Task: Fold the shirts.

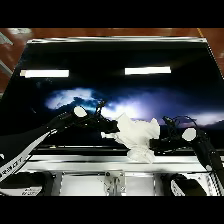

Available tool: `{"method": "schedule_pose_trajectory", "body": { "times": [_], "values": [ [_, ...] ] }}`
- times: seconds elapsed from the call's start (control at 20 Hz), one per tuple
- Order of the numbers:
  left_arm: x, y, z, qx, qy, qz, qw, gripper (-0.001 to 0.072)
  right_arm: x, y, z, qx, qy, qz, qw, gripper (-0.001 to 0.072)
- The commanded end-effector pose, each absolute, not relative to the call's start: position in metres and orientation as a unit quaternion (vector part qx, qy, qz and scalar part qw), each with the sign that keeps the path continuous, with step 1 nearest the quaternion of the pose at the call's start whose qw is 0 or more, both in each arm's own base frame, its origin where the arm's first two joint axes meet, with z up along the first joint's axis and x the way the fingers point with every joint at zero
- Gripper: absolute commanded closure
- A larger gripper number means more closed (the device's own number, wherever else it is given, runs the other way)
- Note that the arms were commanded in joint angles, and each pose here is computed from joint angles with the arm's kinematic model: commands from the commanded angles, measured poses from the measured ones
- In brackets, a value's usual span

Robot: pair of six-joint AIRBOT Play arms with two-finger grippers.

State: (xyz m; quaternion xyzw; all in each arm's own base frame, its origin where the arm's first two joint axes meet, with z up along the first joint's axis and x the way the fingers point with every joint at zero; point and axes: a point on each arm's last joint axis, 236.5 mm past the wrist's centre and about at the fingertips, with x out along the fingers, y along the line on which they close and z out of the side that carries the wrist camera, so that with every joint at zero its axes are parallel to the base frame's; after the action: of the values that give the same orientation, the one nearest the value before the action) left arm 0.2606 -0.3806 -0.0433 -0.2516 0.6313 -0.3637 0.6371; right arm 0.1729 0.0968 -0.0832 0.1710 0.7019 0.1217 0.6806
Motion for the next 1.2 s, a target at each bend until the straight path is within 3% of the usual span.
{"method": "schedule_pose_trajectory", "body": {
  "times": [0.0, 0.2, 0.4, 0.55, 0.65, 0.75, 0.95, 1.15],
  "values": [
    [0.287, -0.37, -0.014, -0.265, 0.596, -0.372, 0.661, 0.0672, 0.181, 0.108, -0.084, 0.186, 0.689, 0.113, 0.691, 0.0648],
    [0.322, -0.357, 0.061, -0.269, 0.511, -0.407, 0.707, 0.0673, 0.209, 0.119, -0.039, 0.162, 0.65, 0.171, 0.722, 0.0649],
    [0.334, -0.335, 0.236, -0.253, 0.339, -0.482, 0.767, 0.0674, 0.289, 0.123, 0.129, 0.111, 0.449, 0.221, 0.859, 0.0649],
    [0.298, -0.301, 0.41, -0.228, 0.146, -0.529, 0.804, 0.0674, 0.295, 0.127, 0.317, 0.084, 0.232, 0.25, 0.936, 0.065],
    [0.259, -0.276, 0.5, -0.209, 0.03, -0.538, 0.816, 0.0673, 0.273, 0.126, 0.415, 0.075, 0.116, 0.259, 0.956, 0.065],
    [0.229, -0.256, 0.548, -0.172, -0.043, -0.531, 0.829, 0.0673, 0.249, 0.124, 0.47, 0.079, 0.054, 0.263, 0.96, 0.065],
    [0.213, -0.241, 0.547, -0.142, -0.029, -0.505, 0.851, 0.0673, 0.22, 0.129, 0.47, 0.065, 0.085, 0.277, 0.955, 0.0649],
    [0.237, -0.227, 0.423, -0.035, 0.187, -0.435, 0.88, 0.0673, 0.208, 0.128, 0.392, 0.035, 0.254, 0.277, 0.926, 0.0649]
  ]
}}
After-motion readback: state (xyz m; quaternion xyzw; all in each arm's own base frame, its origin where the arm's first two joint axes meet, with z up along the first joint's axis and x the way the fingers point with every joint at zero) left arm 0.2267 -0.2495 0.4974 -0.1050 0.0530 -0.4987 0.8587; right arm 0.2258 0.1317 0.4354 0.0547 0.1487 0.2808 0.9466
